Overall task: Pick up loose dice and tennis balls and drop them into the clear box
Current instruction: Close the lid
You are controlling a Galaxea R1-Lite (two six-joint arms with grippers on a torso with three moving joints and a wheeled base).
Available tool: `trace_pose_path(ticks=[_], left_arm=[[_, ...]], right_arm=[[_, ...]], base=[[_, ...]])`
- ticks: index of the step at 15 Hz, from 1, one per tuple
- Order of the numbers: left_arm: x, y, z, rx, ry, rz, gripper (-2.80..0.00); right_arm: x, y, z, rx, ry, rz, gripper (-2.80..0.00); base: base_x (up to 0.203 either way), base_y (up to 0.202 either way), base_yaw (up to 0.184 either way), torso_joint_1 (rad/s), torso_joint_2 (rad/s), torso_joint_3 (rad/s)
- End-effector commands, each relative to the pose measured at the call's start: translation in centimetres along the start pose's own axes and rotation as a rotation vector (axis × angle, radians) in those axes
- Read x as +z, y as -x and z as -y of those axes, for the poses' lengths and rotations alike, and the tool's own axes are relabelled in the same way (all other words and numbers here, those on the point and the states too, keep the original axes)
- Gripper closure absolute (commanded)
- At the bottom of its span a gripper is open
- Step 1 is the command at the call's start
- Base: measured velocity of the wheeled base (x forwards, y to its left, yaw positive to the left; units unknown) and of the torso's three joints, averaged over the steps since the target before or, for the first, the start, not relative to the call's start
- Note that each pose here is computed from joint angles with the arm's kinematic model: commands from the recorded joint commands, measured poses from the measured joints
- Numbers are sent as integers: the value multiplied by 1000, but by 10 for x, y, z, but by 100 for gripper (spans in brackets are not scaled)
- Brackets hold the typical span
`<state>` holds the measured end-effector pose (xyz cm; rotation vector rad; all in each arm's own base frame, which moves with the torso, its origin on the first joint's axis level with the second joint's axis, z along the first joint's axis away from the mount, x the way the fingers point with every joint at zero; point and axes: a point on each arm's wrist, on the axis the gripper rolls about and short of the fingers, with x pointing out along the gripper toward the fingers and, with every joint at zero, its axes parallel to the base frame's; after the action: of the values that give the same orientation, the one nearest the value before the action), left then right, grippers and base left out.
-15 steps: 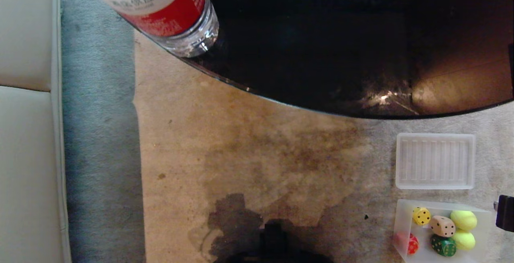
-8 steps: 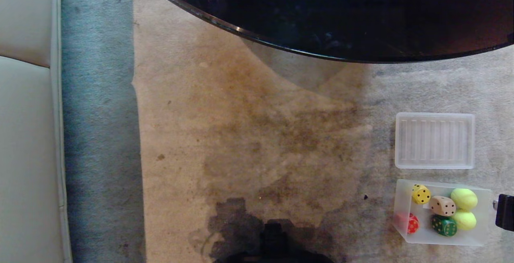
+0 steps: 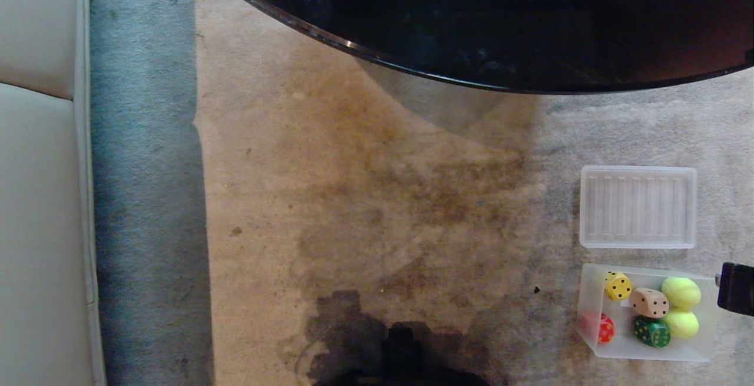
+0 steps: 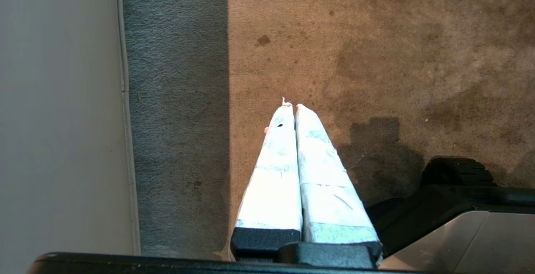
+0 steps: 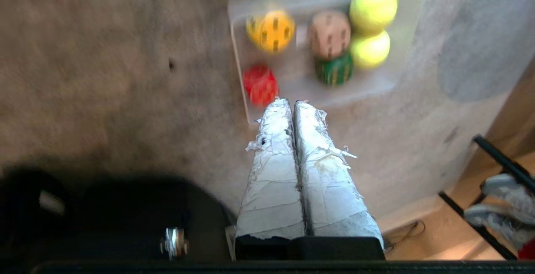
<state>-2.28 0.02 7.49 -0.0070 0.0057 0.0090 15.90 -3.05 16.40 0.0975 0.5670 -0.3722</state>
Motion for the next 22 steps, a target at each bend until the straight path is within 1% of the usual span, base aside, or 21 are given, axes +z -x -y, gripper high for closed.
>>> trace_pose_path(ticks=[1, 4, 6, 8, 10, 12, 13, 15, 16, 17, 21, 22], left_arm=[[0, 0, 0, 0, -1, 0, 0], [0, 0, 0, 0, 0, 0, 0], [0, 0, 0, 0, -1, 0, 0], [0, 0, 0, 0, -1, 0, 0], [0, 0, 0, 0, -1, 0, 0], [0, 0, 0, 0, -1, 0, 0], [0, 0, 0, 0, -1, 0, 0], [0, 0, 0, 0, -1, 0, 0], [0, 0, 0, 0, -1, 0, 0], [0, 0, 0, 0, -1, 0, 0], [0, 0, 0, 0, -1, 0, 0], [0, 0, 0, 0, -1, 0, 0]], right_arm=[[10, -15, -4, -1, 0, -9, 0], [18, -43, -11, 32, -5, -9, 0], [19, -64, -14, 48, -3, -14, 0], [20, -82, -15, 70, -12, 6, 0], [26, -103, -14, 129, -33, 74, 0], [26, -121, -15, 192, -34, 79, 0], [30, -126, -15, 221, -35, 98, 0], [28, -142, -19, 255, -29, 86, 0], [28, -150, -20, 283, -15, 100, 0], [30, -155, -22, 306, 9, 127, -280], [30, -155, -22, 307, 9, 127, -280], [32, -157, -22, 306, 29, 137, -280]], base=[[0, 0, 0, 0, 0, 0], [0, 0, 0, 0, 0, 0], [0, 0, 0, 0, 0, 0], [0, 0, 0, 0, 0, 0], [0, 0, 0, 0, 0, 0], [0, 0, 0, 0, 0, 0], [0, 0, 0, 0, 0, 0], [0, 0, 0, 0, 0, 0], [0, 0, 0, 0, 0, 0], [0, 0, 0, 0, 0, 0], [0, 0, 0, 0, 0, 0], [0, 0, 0, 0, 0, 0]])
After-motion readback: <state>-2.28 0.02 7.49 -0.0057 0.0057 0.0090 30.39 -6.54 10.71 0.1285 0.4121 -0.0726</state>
